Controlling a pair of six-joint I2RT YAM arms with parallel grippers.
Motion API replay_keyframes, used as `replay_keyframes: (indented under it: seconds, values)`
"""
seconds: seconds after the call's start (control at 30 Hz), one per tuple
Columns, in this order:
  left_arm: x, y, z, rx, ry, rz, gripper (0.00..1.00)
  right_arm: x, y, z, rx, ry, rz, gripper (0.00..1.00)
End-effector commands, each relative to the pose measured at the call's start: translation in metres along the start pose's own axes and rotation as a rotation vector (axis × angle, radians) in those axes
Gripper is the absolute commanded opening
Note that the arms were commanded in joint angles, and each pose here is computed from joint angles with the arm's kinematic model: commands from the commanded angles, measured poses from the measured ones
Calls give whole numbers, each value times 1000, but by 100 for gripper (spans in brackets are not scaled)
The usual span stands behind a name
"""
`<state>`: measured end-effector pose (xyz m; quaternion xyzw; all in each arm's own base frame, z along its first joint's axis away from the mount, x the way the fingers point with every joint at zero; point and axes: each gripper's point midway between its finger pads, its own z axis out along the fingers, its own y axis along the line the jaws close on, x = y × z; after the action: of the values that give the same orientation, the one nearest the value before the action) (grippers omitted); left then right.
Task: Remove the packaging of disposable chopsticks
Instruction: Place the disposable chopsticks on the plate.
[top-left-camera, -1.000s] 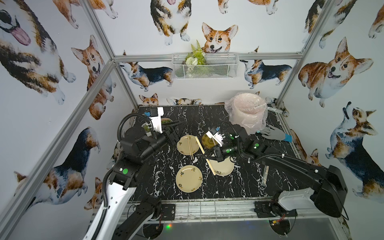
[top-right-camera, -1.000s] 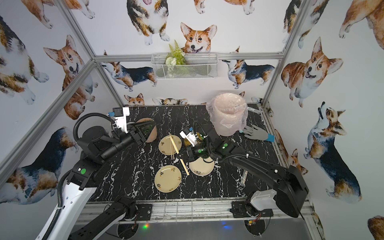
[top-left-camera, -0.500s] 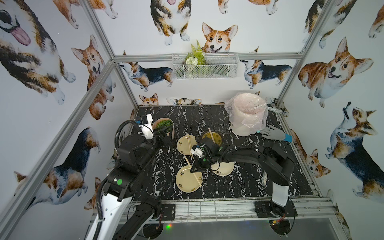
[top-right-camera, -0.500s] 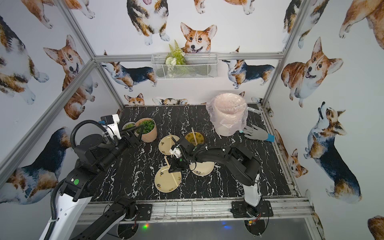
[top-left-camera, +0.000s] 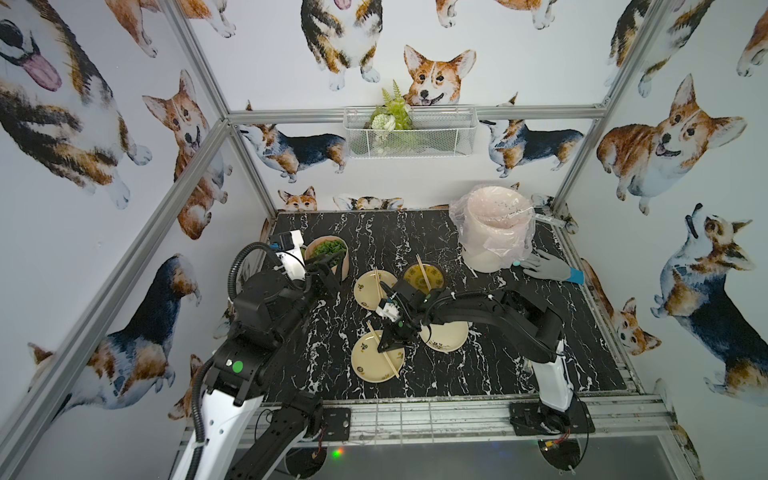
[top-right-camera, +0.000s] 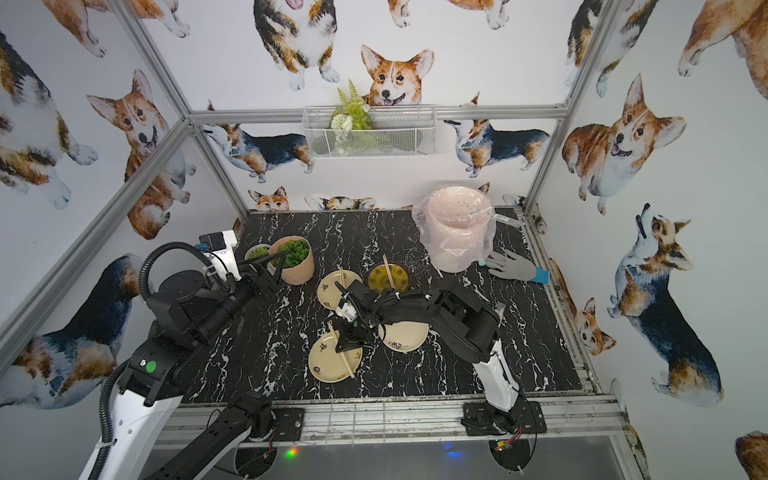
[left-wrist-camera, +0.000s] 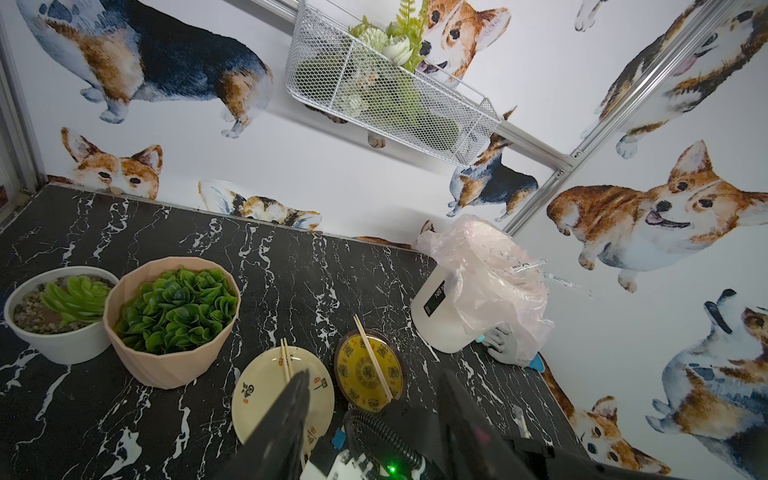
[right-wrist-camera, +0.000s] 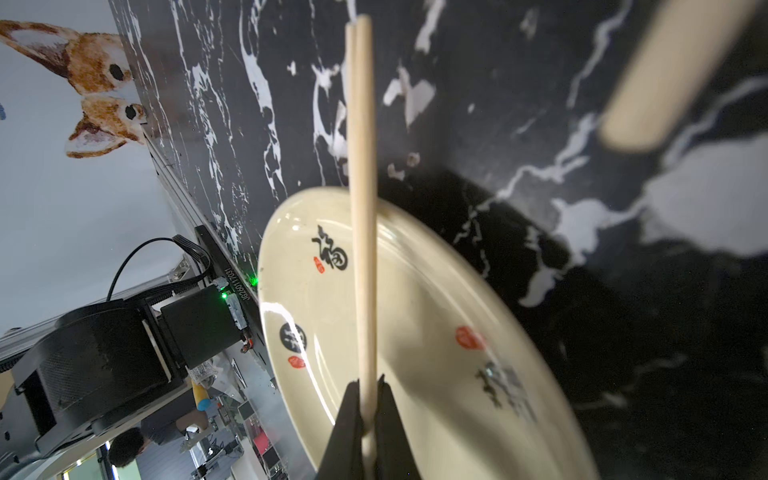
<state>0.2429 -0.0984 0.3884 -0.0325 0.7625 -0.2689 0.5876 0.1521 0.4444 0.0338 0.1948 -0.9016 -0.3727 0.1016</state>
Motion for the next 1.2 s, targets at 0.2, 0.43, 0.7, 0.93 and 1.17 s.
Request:
replay_keyframes:
  seconds: [0.2, 0.43, 0.7, 0.93, 1.17]
  values:
    - [2, 1, 2, -1, 5, 6, 52, 12, -10, 3, 38, 43, 21, 2]
    - [2, -1, 2, 6, 7, 7, 52, 13, -8, 1, 41, 44, 11, 8]
    - [2, -1, 2, 8, 6, 3, 52, 14, -5, -3, 50, 37, -3, 15]
    - [1, -3, 3, 18, 5, 2, 52, 13, 0, -7, 50, 26, -14, 21]
    - [0, -4, 3, 21, 3, 3, 52, 11, 5, -12, 59, 13, -26, 27]
